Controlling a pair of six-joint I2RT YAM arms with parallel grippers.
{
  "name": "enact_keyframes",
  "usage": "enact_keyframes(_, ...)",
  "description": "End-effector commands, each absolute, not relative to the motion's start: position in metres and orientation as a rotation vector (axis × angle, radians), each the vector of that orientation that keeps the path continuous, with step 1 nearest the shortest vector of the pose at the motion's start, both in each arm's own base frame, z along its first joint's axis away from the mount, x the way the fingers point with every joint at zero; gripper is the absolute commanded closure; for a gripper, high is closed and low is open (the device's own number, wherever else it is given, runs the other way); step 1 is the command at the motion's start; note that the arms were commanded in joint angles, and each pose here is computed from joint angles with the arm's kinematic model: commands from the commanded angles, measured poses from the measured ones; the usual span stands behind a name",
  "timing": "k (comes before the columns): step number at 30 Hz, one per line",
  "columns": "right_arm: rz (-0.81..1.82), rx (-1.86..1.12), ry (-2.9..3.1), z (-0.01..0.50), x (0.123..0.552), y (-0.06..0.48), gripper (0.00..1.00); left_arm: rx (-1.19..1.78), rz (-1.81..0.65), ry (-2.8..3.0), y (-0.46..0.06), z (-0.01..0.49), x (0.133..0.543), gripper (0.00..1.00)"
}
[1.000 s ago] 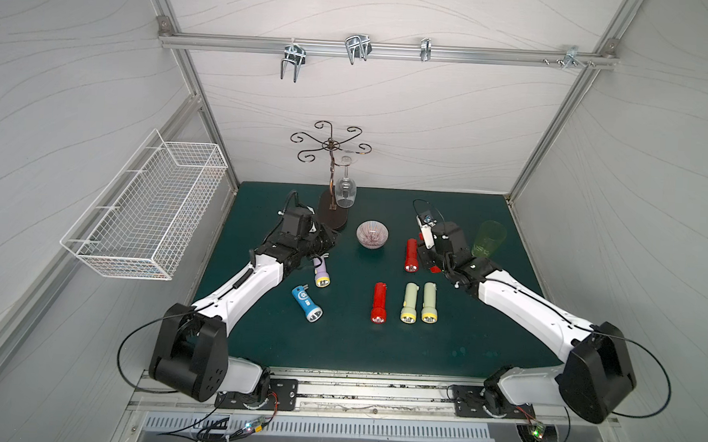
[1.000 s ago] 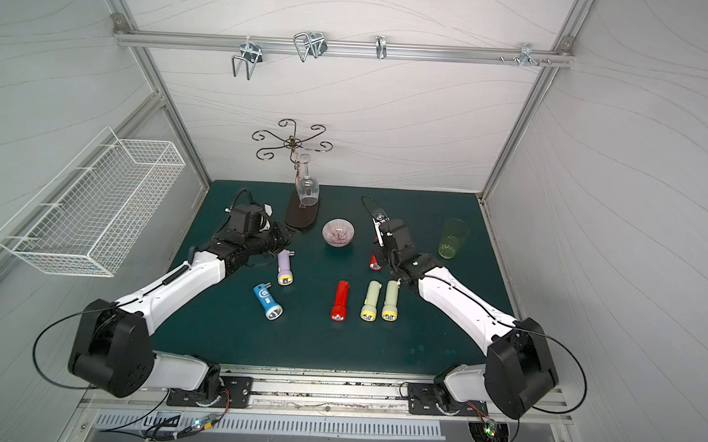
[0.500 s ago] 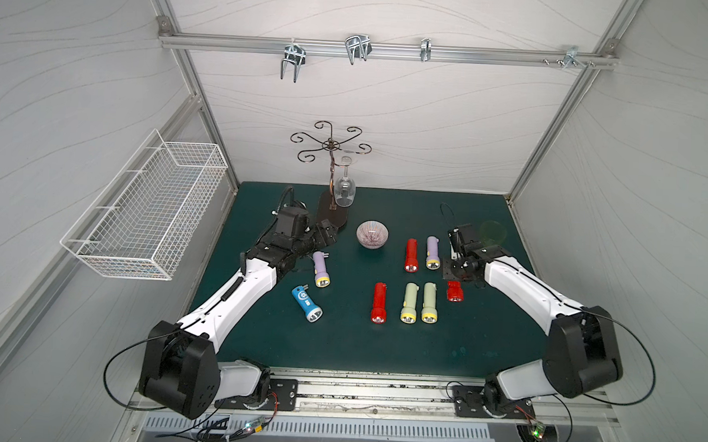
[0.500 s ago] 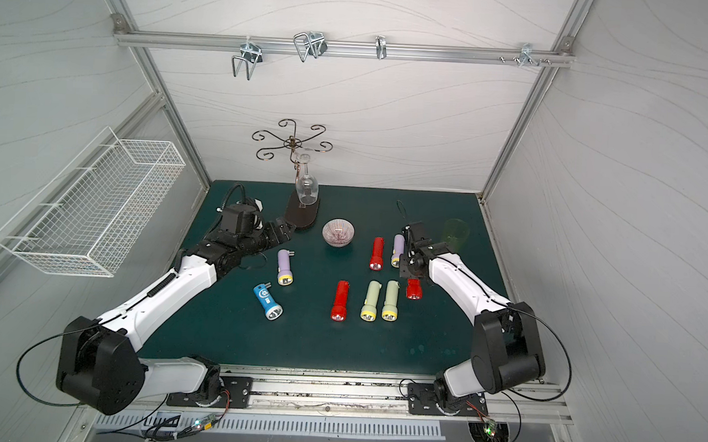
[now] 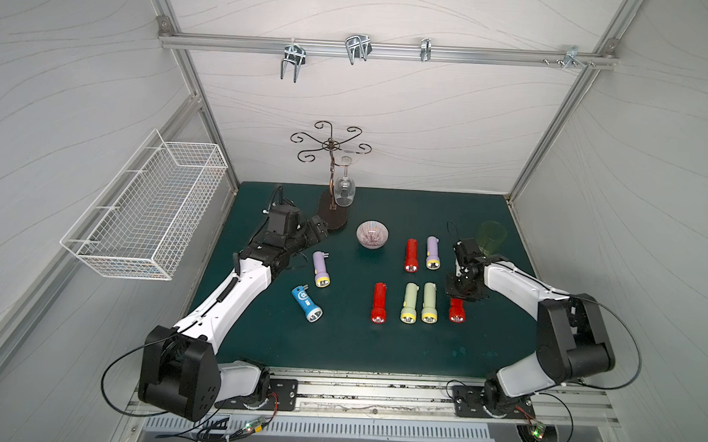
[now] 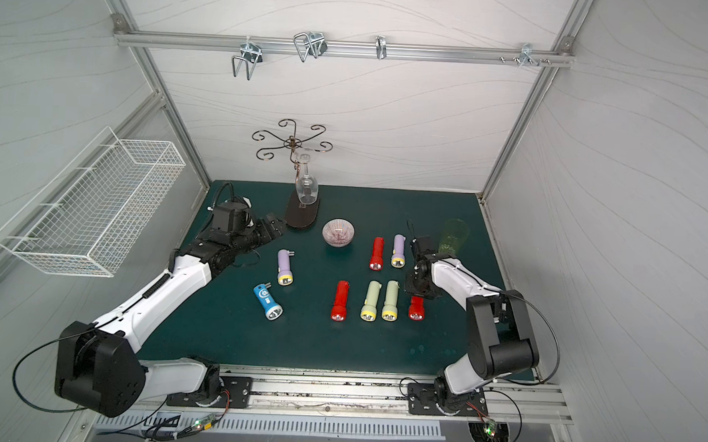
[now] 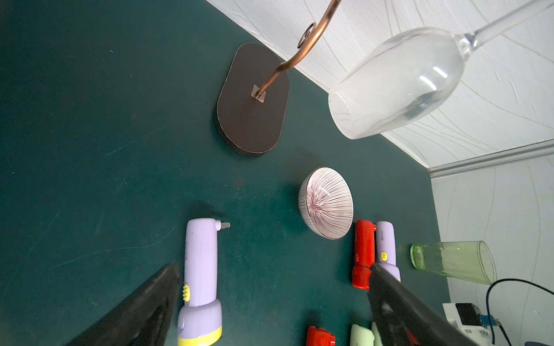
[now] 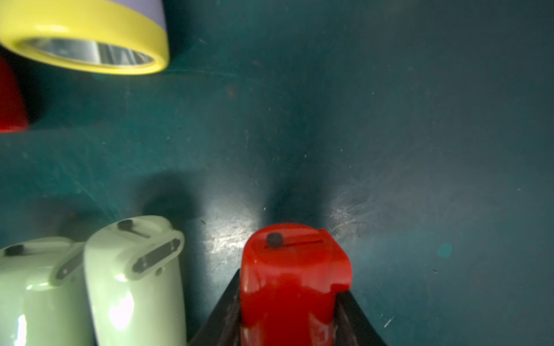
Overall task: Close the plug at the bottom of the flashlight
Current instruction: Place the flashlight at the center of the board.
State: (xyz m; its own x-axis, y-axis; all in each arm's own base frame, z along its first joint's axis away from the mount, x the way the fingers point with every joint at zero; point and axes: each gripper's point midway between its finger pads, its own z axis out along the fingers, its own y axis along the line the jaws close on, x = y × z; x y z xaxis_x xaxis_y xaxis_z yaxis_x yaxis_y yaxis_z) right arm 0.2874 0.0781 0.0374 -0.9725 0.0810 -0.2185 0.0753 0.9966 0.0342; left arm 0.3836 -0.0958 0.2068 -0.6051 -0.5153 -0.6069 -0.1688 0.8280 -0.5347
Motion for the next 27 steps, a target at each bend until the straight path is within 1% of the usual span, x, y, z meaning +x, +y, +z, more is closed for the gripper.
enact_keyframes(1,0.047,0.144,2.943,0.035,0.290,0.080,0.92,-0.485,-0.580,2.136,-0.095,0.228,0.389,0.01)
enact_keyframes(7,0.028,0.123,3.005,0.024,0.291,0.081,0.80,-0.490,-0.578,2.128,-0.094,0.230,0.388,0.01)
enact_keyframes(10,0.017,0.120,3.018,0.022,0.291,0.081,0.71,-0.494,-0.568,2.131,-0.092,0.229,0.388,0.01)
enact_keyframes(14,0.008,0.119,3.016,0.024,0.290,0.080,0.61,-0.501,-0.568,2.129,-0.091,0.229,0.388,0.01)
enact_keyframes(17,0.007,0.118,3.009,0.027,0.289,0.079,0.56,-0.505,-0.564,2.130,-0.090,0.228,0.388,0.01)
enact_keyframes(18,0.008,0.118,3.005,0.027,0.289,0.079,0.53,-0.506,-0.563,2.132,-0.090,0.227,0.388,0.01)
enact_keyframes(19,0.011,0.116,2.997,0.029,0.290,0.080,0.46,-0.506,-0.562,2.131,-0.090,0.228,0.388,0.01)
enact_keyframes(20,0.013,0.118,2.988,0.032,0.291,0.080,0.41,-0.505,-0.560,2.133,-0.090,0.227,0.388,0.01)
enact_keyframes(23,0.052,0.115,2.952,0.043,0.298,0.085,0.38,-0.509,-0.536,2.146,-0.087,0.221,0.390,0.01)
enact_keyframes(27,0.062,0.101,2.881,0.068,0.309,0.089,0.37,-0.503,-0.494,2.167,-0.084,0.212,0.391,0.01)
